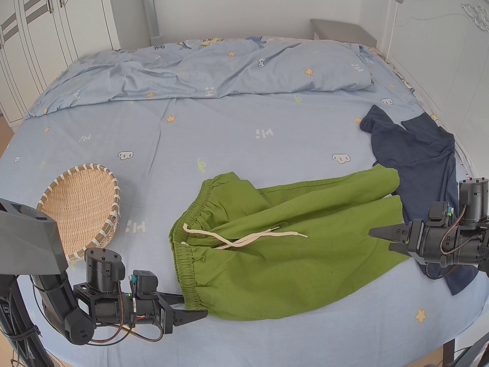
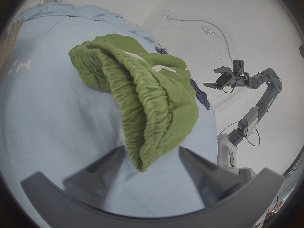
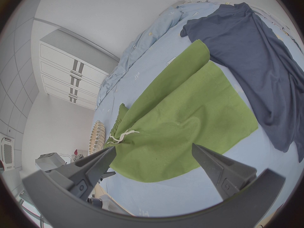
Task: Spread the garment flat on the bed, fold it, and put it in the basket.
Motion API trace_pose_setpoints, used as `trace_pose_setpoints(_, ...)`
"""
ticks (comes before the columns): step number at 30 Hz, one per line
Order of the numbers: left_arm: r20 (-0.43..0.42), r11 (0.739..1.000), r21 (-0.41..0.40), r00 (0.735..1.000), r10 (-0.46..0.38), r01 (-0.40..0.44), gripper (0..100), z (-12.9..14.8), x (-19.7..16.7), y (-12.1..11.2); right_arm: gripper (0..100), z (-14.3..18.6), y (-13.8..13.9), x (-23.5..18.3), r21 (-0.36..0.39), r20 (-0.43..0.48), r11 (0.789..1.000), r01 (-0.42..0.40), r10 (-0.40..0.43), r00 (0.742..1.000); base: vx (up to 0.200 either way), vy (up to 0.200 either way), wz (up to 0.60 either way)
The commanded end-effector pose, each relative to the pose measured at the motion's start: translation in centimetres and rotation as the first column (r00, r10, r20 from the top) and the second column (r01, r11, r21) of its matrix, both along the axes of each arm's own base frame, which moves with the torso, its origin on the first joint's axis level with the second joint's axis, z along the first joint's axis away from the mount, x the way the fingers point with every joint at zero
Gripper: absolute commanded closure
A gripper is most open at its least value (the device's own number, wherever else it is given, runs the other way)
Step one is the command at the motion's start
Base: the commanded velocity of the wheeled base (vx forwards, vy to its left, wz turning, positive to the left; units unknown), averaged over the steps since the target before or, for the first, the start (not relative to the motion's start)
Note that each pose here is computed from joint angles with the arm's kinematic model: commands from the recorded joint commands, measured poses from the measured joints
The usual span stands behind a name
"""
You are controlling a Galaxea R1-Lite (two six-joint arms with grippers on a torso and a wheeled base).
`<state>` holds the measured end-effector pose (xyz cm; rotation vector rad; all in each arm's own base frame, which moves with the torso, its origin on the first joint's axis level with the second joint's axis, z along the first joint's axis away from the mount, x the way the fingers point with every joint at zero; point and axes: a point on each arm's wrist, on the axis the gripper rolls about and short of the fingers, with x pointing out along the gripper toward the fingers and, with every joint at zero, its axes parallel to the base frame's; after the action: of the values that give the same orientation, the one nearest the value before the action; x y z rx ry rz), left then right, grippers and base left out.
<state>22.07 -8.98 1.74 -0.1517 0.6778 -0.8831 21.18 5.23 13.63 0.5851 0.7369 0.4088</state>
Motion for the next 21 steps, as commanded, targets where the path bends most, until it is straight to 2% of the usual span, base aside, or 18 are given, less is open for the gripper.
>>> trace_pose_setpoints(1, 0.018, 1.000, -0.009, 1.000, -0.003, 0.003, 100, 0.5, -0.1, 0.0, 0, -0.2, 0.0, 0.1, -0.002, -0.009, 1.000, 0.000, 0.000, 1.000, 0.000, 0.000, 0.00)
trace_pose_setpoints(8, 0.028, 1.000, -0.019, 1.000, 0.009, -0.008, 100, 1.2, -0.5, 0.3, 0, -0.1, 0.0, 0.1, -0.001, -0.006, 1.000, 0.002, -0.002, 1.000, 0.000, 0.000, 0.00)
trace_pose_setpoints(11, -0.011, 0.996, -0.064, 0.998, 0.055, -0.055, 100, 2.1, -1.1, 0.8, 0, -0.1, -0.1, 0.2, 0.000, -0.005, 1.000, 0.005, -0.005, 1.000, 0.000, 0.000, 0.00)
trace_pose_setpoints(15, -0.117, 0.977, -0.158, 0.985, 0.126, -0.143, 100, 3.7, -2.1, 1.4, 0, 0.0, -0.5, 0.3, 0.001, 0.000, 1.000, 0.021, -0.021, 1.000, 0.000, 0.000, 0.00)
trace_pose_setpoints(16, -0.185, 0.963, -0.184, 0.969, 0.165, -0.199, 100, 4.3, -2.7, 2.1, 0, -0.1, -0.8, 0.4, -0.011, 0.004, 1.000, 0.027, -0.027, 1.000, 0.000, 0.000, 0.00)
trace_pose_setpoints(17, -0.185, 0.963, -0.184, 0.969, 0.165, -0.199, 100, 4.3, -2.7, 2.1, 0, -0.1, -0.8, 0.4, -0.011, 0.004, 1.000, 0.027, -0.027, 1.000, 0.000, 0.000, 0.00)
trace_pose_setpoints(18, -0.256, 0.958, -0.184, 0.952, 0.169, -0.220, 100, 4.6, -3.5, 2.6, 0, -0.2, -1.3, 0.4, -0.030, 0.009, 0.999, 0.035, -0.035, 0.999, 0.000, 0.000, 0.00)
trace_pose_setpoints(19, -0.261, 0.958, -0.184, 0.950, 0.170, -0.222, 100, 4.6, -3.6, 2.6, 0, -0.2, -1.3, 0.4, -0.032, 0.011, 0.999, 0.035, -0.035, 0.999, 0.000, 0.000, 0.00)
trace_pose_setpoints(21, -0.349, 0.956, -0.171, 0.922, 0.169, -0.240, 100, 4.6, -4.6, 3.5, 0, -0.9, -2.1, 0.6, -0.052, -0.002, 0.998, 0.033, -0.033, 0.999, 0.000, 0.000, 0.00)
